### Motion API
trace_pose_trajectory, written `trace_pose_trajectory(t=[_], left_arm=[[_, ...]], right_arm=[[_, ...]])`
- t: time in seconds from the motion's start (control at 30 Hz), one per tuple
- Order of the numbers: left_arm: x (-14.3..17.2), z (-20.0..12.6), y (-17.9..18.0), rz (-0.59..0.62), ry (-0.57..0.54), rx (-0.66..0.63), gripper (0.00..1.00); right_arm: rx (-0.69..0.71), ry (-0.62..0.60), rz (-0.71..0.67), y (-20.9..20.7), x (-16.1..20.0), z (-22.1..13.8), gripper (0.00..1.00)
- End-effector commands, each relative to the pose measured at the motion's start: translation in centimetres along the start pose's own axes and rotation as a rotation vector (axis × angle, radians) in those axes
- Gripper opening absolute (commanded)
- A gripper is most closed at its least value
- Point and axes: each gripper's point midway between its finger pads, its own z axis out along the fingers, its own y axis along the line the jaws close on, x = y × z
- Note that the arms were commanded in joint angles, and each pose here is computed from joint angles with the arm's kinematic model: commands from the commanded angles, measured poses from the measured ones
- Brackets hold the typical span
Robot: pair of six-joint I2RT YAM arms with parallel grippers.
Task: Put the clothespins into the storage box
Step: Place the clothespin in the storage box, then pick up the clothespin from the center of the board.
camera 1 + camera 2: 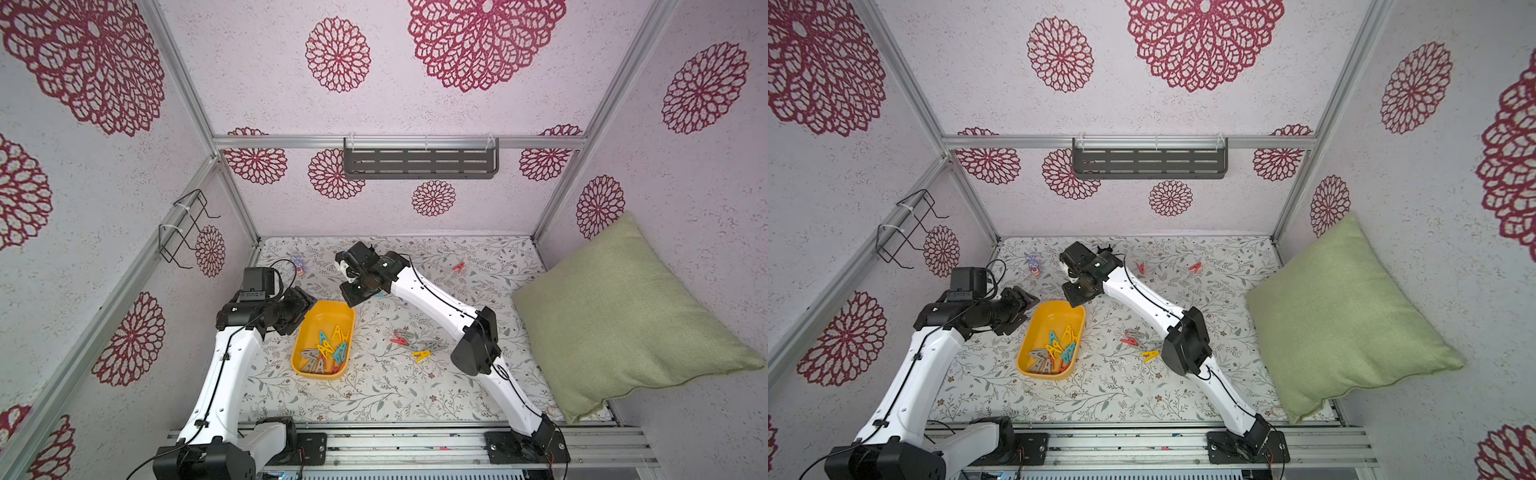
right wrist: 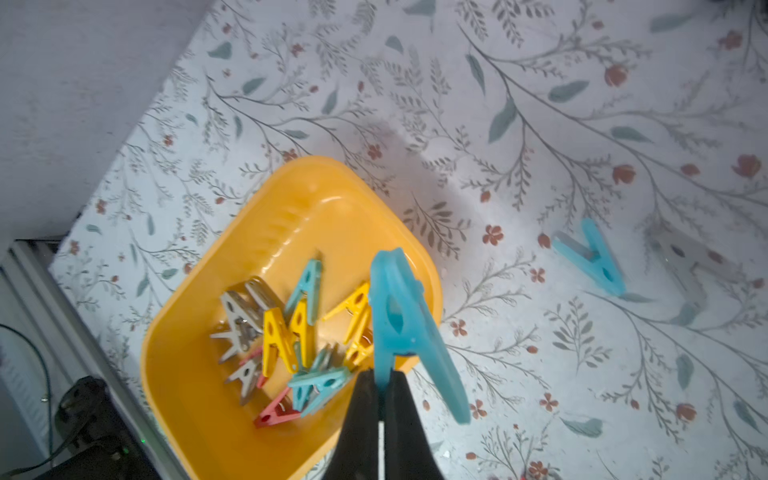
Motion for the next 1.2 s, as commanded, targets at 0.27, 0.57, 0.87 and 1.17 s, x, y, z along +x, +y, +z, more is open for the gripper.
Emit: trace_pose_trajectory(t=[0.27, 0.57, 0.87, 1.17], left_arm=[[0.3, -2.3, 3.2, -0.039, -0.024, -0.040, 0.66], [1.5, -2.0, 3.2, -0.068, 0.001, -0.006, 0.66], [2.7, 0.4, -0.7, 0.028, 0.049, 0.004, 0.66], [3.8, 4.4, -4.8, 0.094, 0.112, 0.015, 0.66]], right_arm=[[-0.168, 0.146, -0.089, 8.0, 5.3, 2.6, 0.17], [-0.122, 0.079, -0.097, 7.4, 3.6, 0.5, 0.48], [0.074, -0.008, 0.002, -0.1, 0.7, -3.2, 0.49], [0.190, -0.020, 0.120, -10.3, -0.2, -3.7, 0.53]])
